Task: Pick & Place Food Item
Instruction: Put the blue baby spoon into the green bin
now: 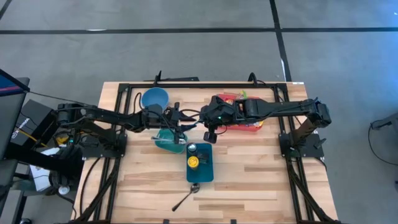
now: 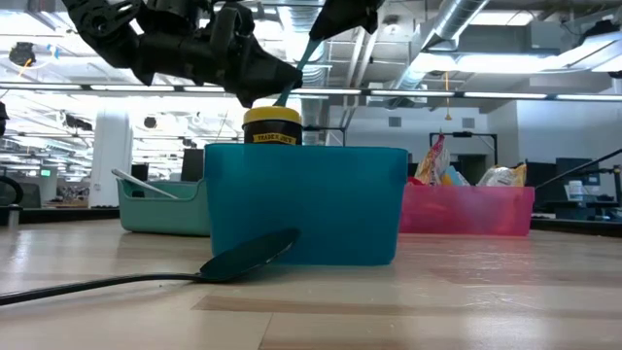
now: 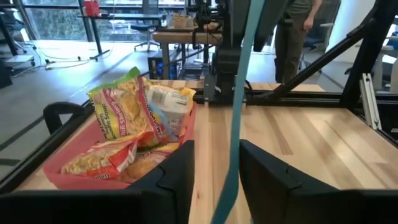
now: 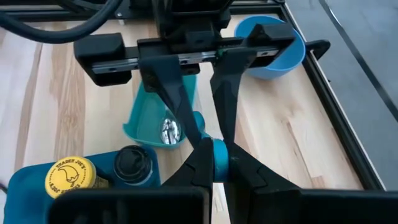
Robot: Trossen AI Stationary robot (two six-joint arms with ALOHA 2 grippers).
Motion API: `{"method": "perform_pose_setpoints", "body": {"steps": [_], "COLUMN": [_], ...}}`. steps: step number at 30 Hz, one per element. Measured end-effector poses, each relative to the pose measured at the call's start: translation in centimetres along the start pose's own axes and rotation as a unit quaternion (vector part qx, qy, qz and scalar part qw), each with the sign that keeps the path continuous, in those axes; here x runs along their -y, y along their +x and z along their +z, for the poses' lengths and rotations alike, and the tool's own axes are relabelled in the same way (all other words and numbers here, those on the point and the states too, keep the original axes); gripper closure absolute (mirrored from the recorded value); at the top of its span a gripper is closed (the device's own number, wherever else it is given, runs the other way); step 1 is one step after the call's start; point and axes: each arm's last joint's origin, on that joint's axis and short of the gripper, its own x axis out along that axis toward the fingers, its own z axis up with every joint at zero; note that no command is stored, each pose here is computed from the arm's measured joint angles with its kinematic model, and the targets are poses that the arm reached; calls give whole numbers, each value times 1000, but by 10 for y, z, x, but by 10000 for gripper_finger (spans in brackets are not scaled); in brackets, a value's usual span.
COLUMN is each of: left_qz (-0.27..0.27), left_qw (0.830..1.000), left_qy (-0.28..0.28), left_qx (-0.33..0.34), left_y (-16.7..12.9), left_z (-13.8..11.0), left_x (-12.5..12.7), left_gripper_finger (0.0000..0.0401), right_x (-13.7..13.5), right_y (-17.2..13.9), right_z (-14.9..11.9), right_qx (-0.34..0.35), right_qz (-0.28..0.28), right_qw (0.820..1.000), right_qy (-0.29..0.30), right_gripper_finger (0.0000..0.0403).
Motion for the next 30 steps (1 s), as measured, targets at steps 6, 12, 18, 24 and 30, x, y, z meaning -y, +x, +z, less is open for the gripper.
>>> {"method": "perform_pose_setpoints", "body": {"steps": [6,12,18,24,30], "left_qz": [0,-3,-4,-3,-2], "left_qw": [1000,1000,1000,1000,1000], "left_qy": [0,1,1,1,0], "left_qx": [1,1,1,1,1], "left_y": [0,0,0,0,0], "left_z": [0,0,0,0,0], "left_x": [0,0,0,0,0], "left_gripper_finger": [327,377,391,395,395], "right_x": [0,0,0,0,0], "right_y": [0,0,0,0,0], "right_z": [0,0,0,0,0], "right_qx": [0,0,1,2,2], "right_qz": [0,0,0,0,0], "right_qw": [1000,1000,1000,1000,1000], "right_qy": [1,1,1,1,1], "right_gripper_finger": [394,394,394,394,392]}}
